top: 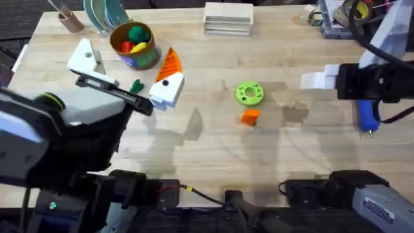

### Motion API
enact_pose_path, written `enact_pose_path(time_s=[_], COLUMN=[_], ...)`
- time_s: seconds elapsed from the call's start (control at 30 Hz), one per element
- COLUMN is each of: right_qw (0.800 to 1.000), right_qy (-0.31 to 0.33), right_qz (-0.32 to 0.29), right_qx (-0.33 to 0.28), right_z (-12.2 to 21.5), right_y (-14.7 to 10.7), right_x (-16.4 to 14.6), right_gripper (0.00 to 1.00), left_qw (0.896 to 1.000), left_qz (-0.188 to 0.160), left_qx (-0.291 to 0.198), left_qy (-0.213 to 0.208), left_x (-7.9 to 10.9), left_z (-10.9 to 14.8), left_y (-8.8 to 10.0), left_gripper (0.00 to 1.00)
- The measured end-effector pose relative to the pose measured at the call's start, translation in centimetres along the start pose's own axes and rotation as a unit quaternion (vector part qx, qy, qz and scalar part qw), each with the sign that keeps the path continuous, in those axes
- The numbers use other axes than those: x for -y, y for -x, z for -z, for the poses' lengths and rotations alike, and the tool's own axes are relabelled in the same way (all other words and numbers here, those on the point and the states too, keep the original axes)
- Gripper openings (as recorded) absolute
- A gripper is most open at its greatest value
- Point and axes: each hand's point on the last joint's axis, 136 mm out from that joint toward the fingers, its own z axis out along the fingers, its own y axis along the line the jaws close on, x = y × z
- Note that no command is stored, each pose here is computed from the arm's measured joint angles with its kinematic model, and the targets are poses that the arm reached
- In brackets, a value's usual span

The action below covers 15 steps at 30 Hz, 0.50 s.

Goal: Pick up the gripper from the table and insert it into the empty holder that is missing its gripper. Then pick up a screw, insert it into the mounting hole, and use the screwdriver to tighten it. Finally, clean up the table by picking up the vegetable and placing it into the bucket.

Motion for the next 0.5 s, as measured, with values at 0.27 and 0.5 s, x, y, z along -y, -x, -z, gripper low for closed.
enact_pose_path(time_s=[0.27,0.5], right_qw=[1.000,1.000], right_qy=[0.000,0.000], right_qz=[0.000,0.000], right_qx=[0.000,0.000], right_z=[0.0,0.0], right_y=[0.0,0.0], right_x=[0.0,0.0], right_gripper=[0.991,0.992], left_qw=[1.000,1.000], left_qz=[-0.001,-0.004], left_qx=[0.006,0.019], left_qy=[0.000,-0.005], left_x=[0.5,0.9], left_z=[0.9,1.2], left_y=[-2.7,-4.4], left_gripper=[0.993,0.993])
